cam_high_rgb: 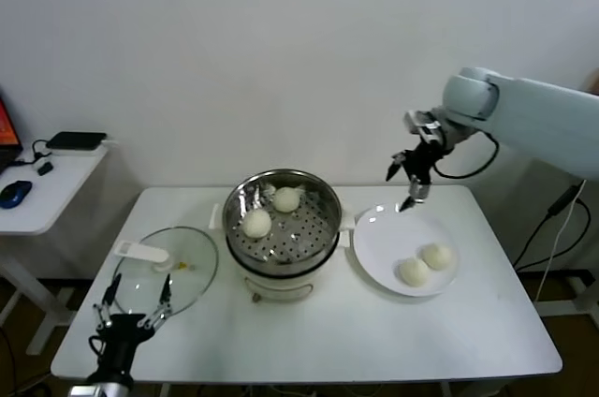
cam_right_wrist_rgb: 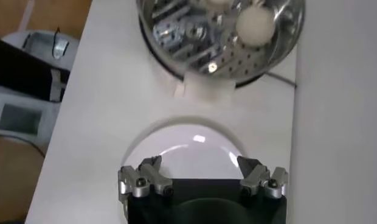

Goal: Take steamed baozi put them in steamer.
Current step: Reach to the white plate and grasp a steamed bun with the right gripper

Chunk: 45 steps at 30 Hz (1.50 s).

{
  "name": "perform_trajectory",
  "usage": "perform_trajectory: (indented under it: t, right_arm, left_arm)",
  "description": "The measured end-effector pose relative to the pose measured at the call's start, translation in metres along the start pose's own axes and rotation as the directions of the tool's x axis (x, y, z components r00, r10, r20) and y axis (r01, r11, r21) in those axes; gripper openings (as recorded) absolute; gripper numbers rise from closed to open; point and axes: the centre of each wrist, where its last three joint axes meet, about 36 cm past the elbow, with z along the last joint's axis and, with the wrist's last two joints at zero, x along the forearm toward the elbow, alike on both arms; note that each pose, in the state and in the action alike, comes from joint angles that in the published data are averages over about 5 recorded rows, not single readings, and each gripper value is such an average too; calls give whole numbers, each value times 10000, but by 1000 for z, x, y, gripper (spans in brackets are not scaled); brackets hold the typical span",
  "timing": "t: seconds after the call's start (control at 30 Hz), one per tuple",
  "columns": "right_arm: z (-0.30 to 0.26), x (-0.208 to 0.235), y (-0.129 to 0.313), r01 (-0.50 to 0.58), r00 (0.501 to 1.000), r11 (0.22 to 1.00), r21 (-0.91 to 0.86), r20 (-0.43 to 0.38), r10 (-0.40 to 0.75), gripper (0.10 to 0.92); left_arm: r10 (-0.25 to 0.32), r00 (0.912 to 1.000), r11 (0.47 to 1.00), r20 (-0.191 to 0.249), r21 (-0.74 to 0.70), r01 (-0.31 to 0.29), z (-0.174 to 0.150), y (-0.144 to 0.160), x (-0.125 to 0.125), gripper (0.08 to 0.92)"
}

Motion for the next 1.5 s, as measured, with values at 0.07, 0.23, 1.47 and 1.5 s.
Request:
perform_trajectory:
  t: [0.07, 0.23, 1.47, 1.5]
  right_arm:
    - [8, -13, 5, 149, 9997, 9999, 0, -173, -149, 823]
    - [21, -48, 16, 560, 9972, 9984, 44, -490, -557, 823]
    - [47, -184, 37, 1381, 9824, 9903, -148, -1252, -1389, 823]
    - [46, -185, 37, 1385, 9823, 9902, -154, -1251, -1394, 823]
  left_arm:
    - [-17, 10000, 10000, -13, 4, 17, 0, 0, 1, 823]
    - [-49, 10000, 10000, -62, 19, 49, 1, 0, 2, 823]
    - [-227, 9994, 9997, -267, -34, 226, 10, 2, 3, 823]
    - [-226, 9994, 9997, -272, -31, 225, 11, 2, 3, 823]
